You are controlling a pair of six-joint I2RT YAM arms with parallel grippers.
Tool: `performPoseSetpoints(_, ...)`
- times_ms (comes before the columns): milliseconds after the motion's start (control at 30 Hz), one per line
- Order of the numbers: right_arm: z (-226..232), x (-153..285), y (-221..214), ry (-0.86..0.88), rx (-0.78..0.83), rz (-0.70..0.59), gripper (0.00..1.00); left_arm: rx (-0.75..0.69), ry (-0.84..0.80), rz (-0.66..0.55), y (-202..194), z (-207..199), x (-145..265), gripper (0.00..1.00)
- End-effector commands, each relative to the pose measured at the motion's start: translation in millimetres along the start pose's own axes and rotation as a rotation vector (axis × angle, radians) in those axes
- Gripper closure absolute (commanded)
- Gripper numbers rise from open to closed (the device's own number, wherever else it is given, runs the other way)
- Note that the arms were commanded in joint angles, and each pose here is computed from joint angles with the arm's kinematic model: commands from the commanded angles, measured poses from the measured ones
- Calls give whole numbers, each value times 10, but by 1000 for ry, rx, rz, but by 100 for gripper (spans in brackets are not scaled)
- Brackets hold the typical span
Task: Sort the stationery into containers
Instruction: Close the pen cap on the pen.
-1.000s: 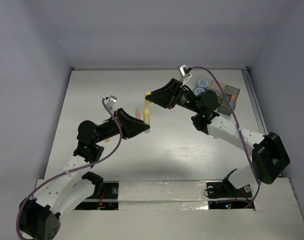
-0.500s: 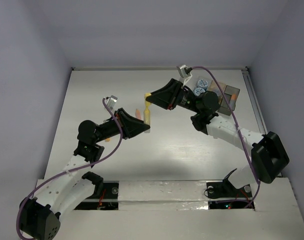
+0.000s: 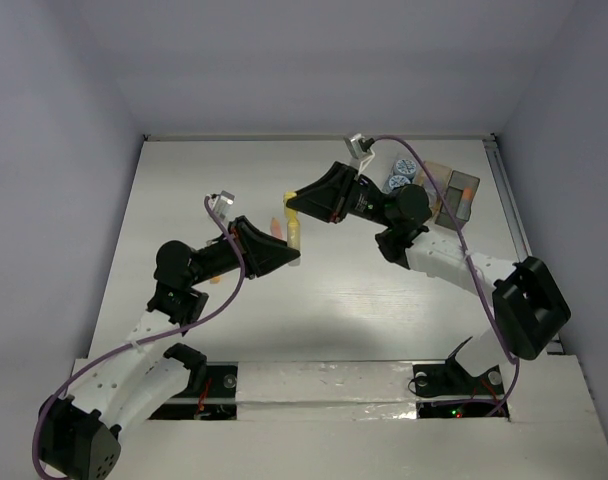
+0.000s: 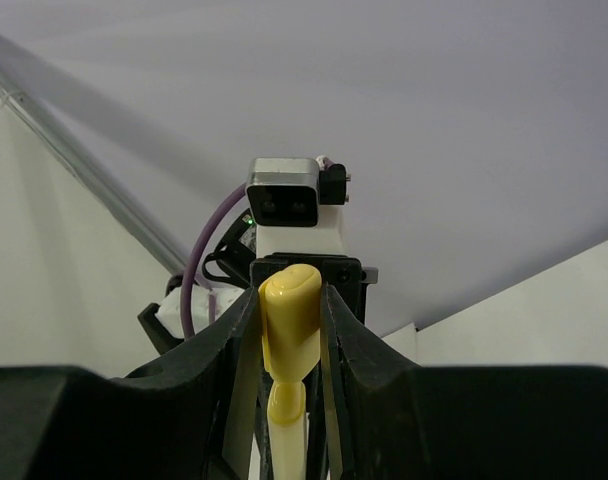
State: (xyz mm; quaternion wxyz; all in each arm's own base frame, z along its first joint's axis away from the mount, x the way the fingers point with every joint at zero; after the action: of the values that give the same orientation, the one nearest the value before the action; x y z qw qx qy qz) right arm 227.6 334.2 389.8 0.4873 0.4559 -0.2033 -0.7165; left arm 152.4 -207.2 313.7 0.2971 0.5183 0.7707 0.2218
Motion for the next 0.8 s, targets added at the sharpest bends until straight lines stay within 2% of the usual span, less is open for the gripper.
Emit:
performPoseSetpoints(0,179,-20,14,93,36,-5,99,-118,-83,-46,183,-302,-17,100)
performPoseSetpoints(200,298,16,-49,176,34,4,99,-127,-117,-93,252,-401,-13,100)
performPoseSetpoints(500,563,16,-98,330,13,10,98,-160,-252,-161,371,-737,14,100)
performPoseSetpoints(767,587,-62,-308,346,-14,72,99,-210,-315,-170,495,-1021,20,100)
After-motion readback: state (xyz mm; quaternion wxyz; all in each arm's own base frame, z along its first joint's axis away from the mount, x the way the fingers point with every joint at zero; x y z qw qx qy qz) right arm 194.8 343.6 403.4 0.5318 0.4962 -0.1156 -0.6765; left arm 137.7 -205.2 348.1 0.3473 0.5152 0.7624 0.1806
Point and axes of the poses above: each gripper's point midway between its finger pads, its own x axis back along the fingers, its own z axis along the line the jaws close on, y = z × x, the point moved 4 cm from there along x, back along the fingers, and after that the axes turned 8 degrees about x, right-handed, at the moved point
